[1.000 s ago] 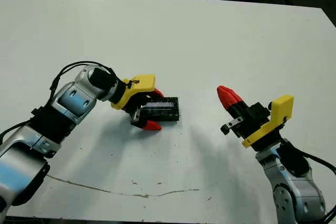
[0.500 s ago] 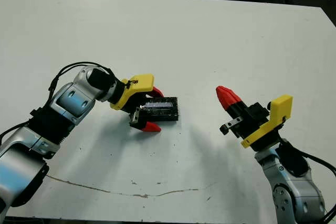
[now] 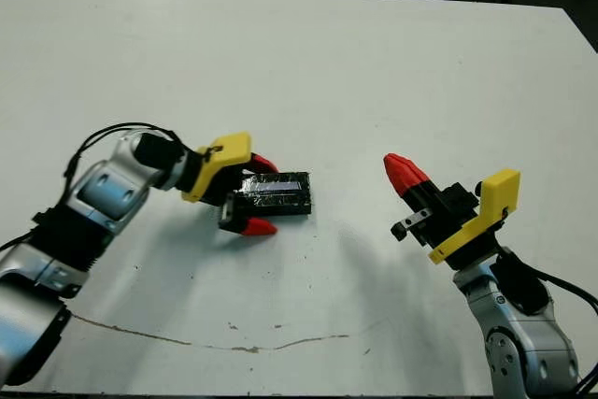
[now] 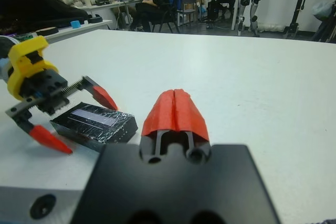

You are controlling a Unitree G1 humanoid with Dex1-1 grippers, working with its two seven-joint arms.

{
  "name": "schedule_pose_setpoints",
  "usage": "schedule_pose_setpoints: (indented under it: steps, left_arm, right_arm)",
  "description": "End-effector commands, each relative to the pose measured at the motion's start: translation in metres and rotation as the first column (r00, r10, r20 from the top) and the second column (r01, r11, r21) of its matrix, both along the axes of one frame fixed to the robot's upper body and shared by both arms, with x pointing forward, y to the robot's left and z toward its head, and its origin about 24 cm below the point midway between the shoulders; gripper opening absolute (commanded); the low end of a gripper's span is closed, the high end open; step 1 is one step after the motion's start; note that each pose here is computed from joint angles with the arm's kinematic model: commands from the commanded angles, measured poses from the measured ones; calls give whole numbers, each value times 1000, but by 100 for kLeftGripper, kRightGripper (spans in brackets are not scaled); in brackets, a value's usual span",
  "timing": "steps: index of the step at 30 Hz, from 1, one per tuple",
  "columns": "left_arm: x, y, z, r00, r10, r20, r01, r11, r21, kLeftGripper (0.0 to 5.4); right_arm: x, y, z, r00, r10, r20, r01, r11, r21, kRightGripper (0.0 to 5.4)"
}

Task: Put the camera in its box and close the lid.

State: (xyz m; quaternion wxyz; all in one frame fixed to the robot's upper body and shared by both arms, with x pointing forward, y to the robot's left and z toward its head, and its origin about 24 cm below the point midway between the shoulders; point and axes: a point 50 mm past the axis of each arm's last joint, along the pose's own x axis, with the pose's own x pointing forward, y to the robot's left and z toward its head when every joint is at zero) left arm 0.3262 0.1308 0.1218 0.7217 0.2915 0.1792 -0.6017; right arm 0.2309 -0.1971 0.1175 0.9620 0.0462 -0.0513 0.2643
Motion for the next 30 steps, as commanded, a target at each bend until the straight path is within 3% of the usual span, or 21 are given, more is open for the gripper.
schedule_pose_setpoints:
  steps: [1, 10, 16, 19, 26, 28, 30]
  left_arm:
    - [-3, 31, -17, 992, 116, -39, -112, 988, 102, 538]
    - [-6, 63, -18, 985, 172, -2, -169, 968, 185, 538]
    - [-9, 74, -8, 989, 148, 26, -149, 955, 256, 538]
    - [-11, 81, 6, 981, 177, 77, -192, 936, 294, 538]
    - [-17, 96, 42, 956, 239, 171, -269, 946, 180, 538]
    - [-17, 95, 48, 919, 346, 192, -365, 928, 76, 522]
    - [-15, 91, 49, 861, 477, 176, -463, 879, -117, 501]
  right_arm:
    - [-1, -3, -2, 1000, -8, -24, 7, 1000, -10, 0]
    - [-1, -2, -2, 1000, 0, -17, 0, 1000, -9, 0]
    - [-1, -2, -3, 1000, -8, -18, 7, 1000, -24, 0]
    - [-1, -2, -3, 1000, -2, -13, 2, 1000, -22, 0]
    - [0, -1, -3, 1000, 5, -17, -5, 1000, -15, 0]
    - [0, 0, -3, 1000, 4, -18, -5, 1000, -26, 0]
    - [0, 0, -3, 1000, 2, -20, -3, 1000, -27, 0]
